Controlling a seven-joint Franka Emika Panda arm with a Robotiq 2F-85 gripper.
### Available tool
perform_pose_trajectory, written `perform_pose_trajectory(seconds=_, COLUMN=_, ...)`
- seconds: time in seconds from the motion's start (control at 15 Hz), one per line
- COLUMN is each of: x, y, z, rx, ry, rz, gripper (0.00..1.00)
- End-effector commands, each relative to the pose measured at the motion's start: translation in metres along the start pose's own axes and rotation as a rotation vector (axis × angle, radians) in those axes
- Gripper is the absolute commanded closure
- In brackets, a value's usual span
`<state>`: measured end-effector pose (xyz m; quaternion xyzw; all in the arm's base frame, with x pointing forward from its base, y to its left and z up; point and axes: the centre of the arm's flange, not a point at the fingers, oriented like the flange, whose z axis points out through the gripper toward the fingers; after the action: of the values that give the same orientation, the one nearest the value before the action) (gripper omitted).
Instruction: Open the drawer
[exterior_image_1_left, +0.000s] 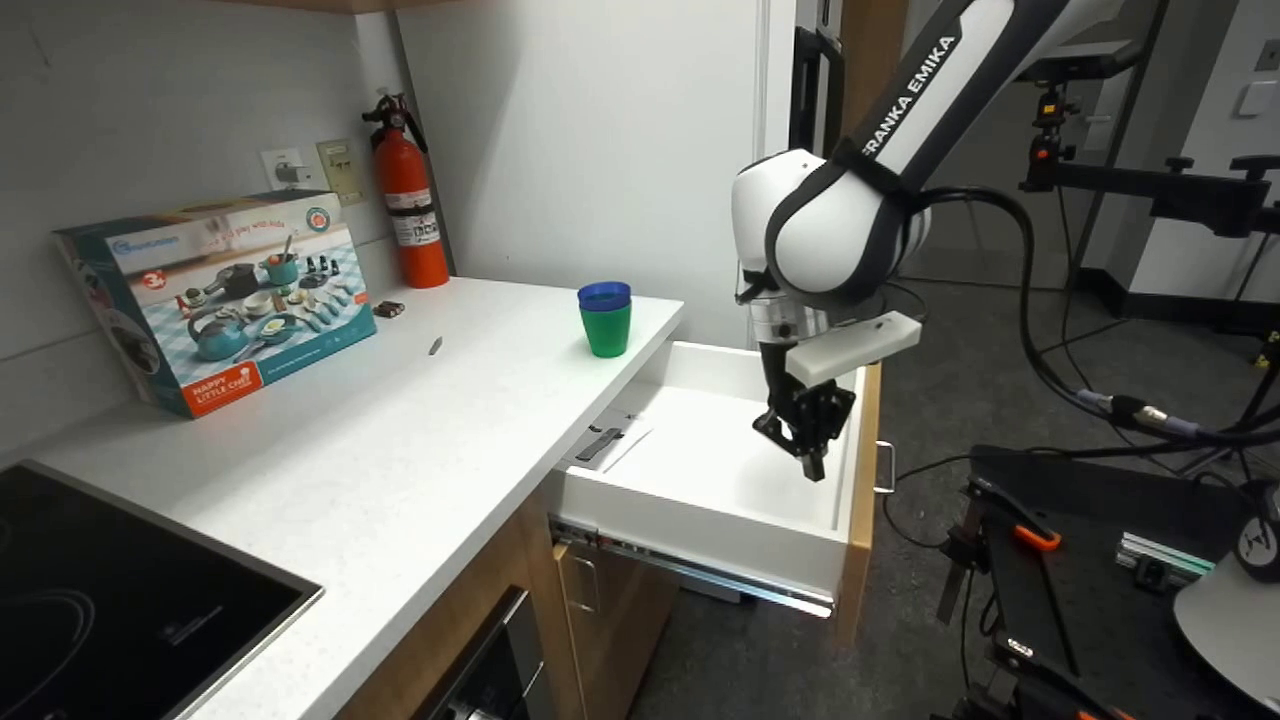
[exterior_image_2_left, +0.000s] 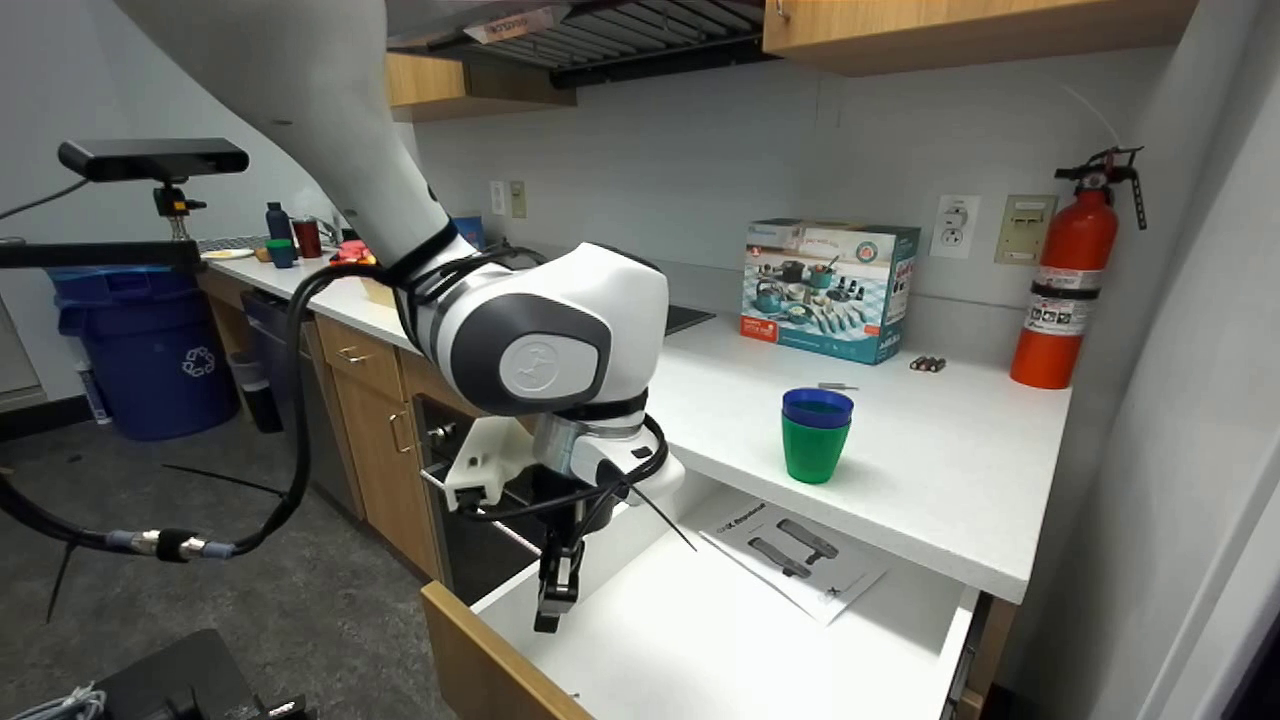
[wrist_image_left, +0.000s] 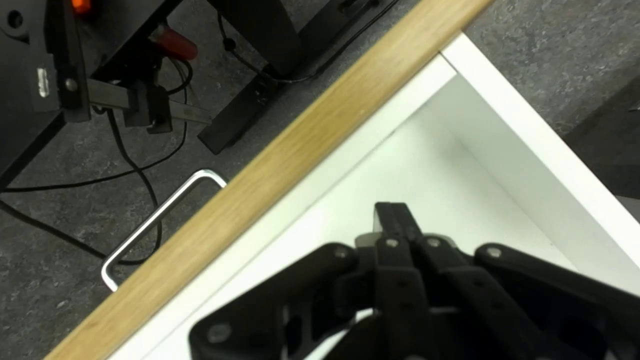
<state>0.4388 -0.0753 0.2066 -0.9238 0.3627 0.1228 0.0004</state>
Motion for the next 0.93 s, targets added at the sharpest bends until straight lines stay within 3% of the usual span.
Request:
perform_pose_trajectory(seconds=0.0, x=0.000, y=-0.010, z=-0.029, rx=0.012, ry=0.047, rz=-0.029, gripper=1.00)
perform_pose_trajectory(seconds=0.87, x=0.004, y=-0.059, z=-0.126, rx=0.120, ry=0.225, rz=-0.165, gripper=1.00)
